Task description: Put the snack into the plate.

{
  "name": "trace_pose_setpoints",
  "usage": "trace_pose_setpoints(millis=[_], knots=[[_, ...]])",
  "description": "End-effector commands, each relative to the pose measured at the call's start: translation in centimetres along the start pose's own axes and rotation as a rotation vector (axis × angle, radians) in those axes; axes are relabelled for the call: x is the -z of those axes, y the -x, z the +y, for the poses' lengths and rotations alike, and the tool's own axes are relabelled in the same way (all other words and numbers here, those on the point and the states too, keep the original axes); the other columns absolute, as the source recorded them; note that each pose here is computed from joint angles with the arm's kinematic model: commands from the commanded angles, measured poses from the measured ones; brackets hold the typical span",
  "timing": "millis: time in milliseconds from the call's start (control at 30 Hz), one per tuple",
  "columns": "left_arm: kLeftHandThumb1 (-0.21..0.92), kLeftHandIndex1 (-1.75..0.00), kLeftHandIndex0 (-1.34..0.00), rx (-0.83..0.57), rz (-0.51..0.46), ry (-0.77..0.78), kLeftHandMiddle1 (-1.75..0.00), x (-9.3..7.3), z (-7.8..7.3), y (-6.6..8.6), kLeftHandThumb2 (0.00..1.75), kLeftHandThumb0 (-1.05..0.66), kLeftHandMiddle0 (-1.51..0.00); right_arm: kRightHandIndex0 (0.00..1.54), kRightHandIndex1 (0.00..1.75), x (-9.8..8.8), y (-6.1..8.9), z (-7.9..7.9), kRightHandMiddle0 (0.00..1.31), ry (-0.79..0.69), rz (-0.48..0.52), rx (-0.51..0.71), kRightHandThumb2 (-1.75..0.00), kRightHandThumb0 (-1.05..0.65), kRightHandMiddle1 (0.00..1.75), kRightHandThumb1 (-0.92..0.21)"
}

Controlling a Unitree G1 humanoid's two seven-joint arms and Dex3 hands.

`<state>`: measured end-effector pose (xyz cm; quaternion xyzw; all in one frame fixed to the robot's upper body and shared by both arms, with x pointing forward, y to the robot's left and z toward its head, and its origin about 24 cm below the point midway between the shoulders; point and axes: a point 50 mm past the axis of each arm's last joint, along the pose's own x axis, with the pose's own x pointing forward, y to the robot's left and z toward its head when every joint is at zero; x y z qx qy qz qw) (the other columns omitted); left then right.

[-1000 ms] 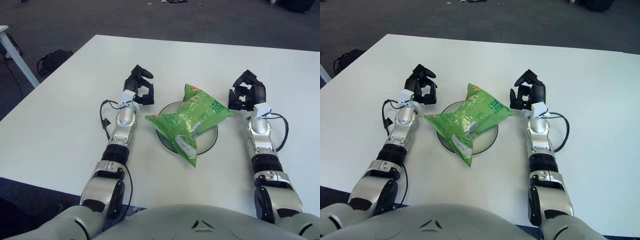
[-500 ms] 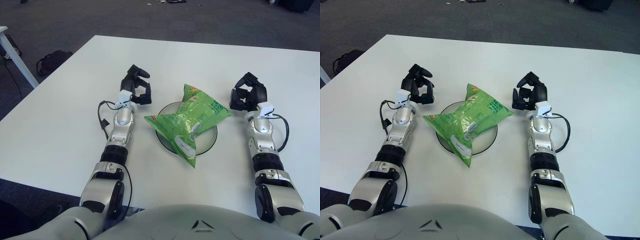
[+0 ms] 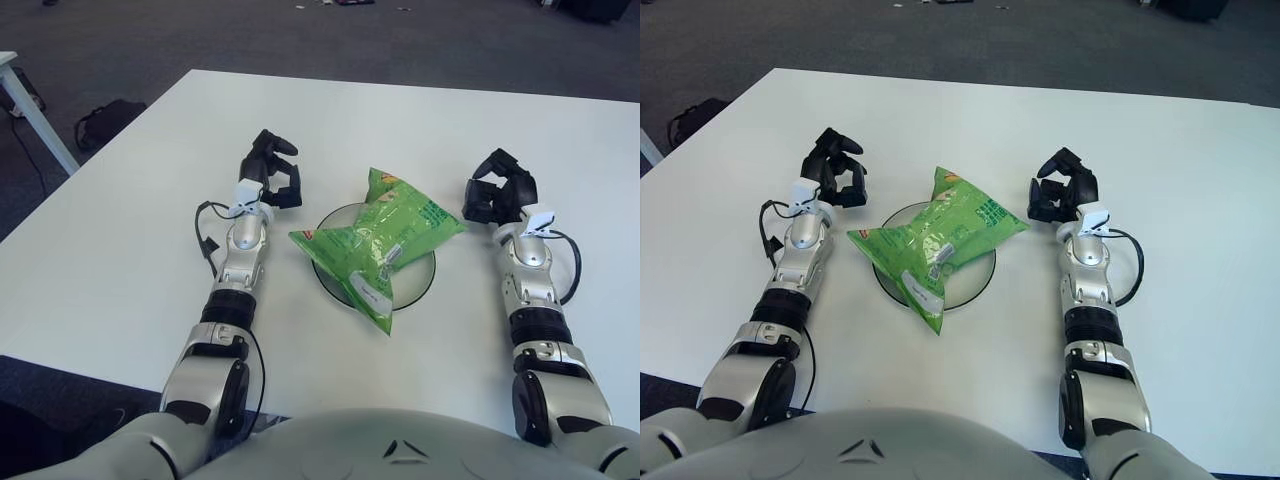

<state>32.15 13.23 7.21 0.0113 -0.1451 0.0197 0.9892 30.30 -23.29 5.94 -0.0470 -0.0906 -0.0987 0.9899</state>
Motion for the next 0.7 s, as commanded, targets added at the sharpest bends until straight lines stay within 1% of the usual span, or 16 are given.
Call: trace_pose_setpoints(millis=[0,267,367,667], knots=[[0.20,-1.75,-0.57,-0.021,0.124,0.020,-1.75,3.00,0.23,2.66,1.45,-0.01,-0.58,1.33,1.75,4.78,4.73,-0.39,0.62,-0.045,0.229,0.052,-1.32,-0.48,1.75,-0.32],[0.20,-1.75,-0.57,-0.012,0.126,0.018,-1.75,3.14,0.11,2.78,1.46,-0.01,-0.58,1.32,1.75,4.52,5.03,-0.76,0.61,-0.036,0.247,0.080,-1.31,-0.48,1.75,-0.32],[0.21,-1.75,-0.57,-0.012,0.128,0.009,-1.75,3.19,0.12,2.78,1.45,-0.01,-0.58,1.32,1.75,4.57,5.06,-1.06,0.61,-0.047,0.268,0.099,-1.32,-0.48,1.75,-0.32],[0.21,-1.75,-0.57,-0.001,0.134,-0.006,-1.75,3.35,0.28,2.75,1.45,-0.01,-0.58,1.33,1.75,4.68,5.25,-1.11,0.60,-0.079,0.298,0.118,-1.30,-0.48,1.75,-0.33]])
